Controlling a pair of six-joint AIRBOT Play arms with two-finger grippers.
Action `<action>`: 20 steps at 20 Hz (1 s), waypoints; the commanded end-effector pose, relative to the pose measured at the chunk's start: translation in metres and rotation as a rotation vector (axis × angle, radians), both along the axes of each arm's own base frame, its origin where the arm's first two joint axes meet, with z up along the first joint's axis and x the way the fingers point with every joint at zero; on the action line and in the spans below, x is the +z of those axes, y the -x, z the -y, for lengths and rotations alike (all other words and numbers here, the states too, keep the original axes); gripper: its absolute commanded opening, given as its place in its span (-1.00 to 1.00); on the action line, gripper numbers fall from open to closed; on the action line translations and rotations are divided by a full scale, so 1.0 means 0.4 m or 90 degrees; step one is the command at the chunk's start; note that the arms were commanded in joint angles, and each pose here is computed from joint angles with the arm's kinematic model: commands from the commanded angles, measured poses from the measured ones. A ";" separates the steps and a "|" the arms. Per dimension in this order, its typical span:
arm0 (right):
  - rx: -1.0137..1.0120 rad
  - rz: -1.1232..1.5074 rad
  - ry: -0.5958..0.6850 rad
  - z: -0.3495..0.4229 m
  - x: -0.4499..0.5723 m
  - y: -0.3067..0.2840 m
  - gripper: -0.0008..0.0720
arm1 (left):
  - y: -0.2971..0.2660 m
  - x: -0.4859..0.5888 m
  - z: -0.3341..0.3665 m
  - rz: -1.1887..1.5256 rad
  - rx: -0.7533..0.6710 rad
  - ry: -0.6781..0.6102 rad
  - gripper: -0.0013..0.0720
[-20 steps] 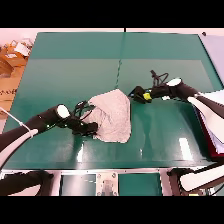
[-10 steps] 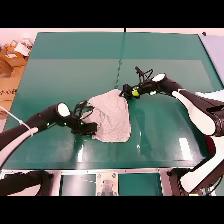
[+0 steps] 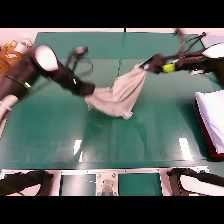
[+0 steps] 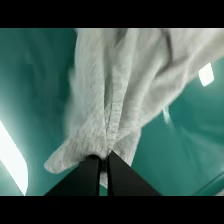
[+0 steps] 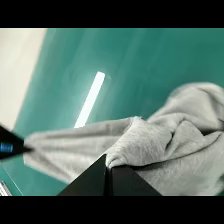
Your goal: Fold the shirts.
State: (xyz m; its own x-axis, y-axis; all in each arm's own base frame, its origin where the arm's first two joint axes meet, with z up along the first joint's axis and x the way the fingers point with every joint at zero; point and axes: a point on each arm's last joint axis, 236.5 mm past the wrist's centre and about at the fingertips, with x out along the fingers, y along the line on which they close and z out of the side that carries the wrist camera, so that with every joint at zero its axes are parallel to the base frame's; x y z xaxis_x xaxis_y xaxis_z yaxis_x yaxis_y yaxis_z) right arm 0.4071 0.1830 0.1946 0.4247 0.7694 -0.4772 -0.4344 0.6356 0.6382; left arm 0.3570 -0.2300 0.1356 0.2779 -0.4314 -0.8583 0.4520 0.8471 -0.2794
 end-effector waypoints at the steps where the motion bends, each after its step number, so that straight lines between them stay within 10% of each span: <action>1: -0.032 0.177 0.031 0.042 0.263 0.184 -0.96 | -0.014 0.314 -0.046 0.178 -0.025 -0.008 -0.91; 10: -0.161 0.368 0.099 0.140 0.457 0.377 -0.95 | 0.051 0.589 -0.182 0.389 0.042 -0.024 -0.91; 20: -0.140 -0.047 0.087 0.113 -0.244 0.208 -0.95 | -0.087 -0.044 -0.077 0.040 -0.020 -0.131 -0.91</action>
State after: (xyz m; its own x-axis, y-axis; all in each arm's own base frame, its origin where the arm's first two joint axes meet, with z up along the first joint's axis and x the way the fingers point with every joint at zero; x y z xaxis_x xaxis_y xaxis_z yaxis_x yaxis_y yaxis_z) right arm 0.3184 0.1354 0.1892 0.6177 0.5973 -0.5116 -0.3424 0.7898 0.5089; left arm 0.3828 -0.1825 0.1989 0.4754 -0.2688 -0.8377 0.4846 0.8747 -0.0057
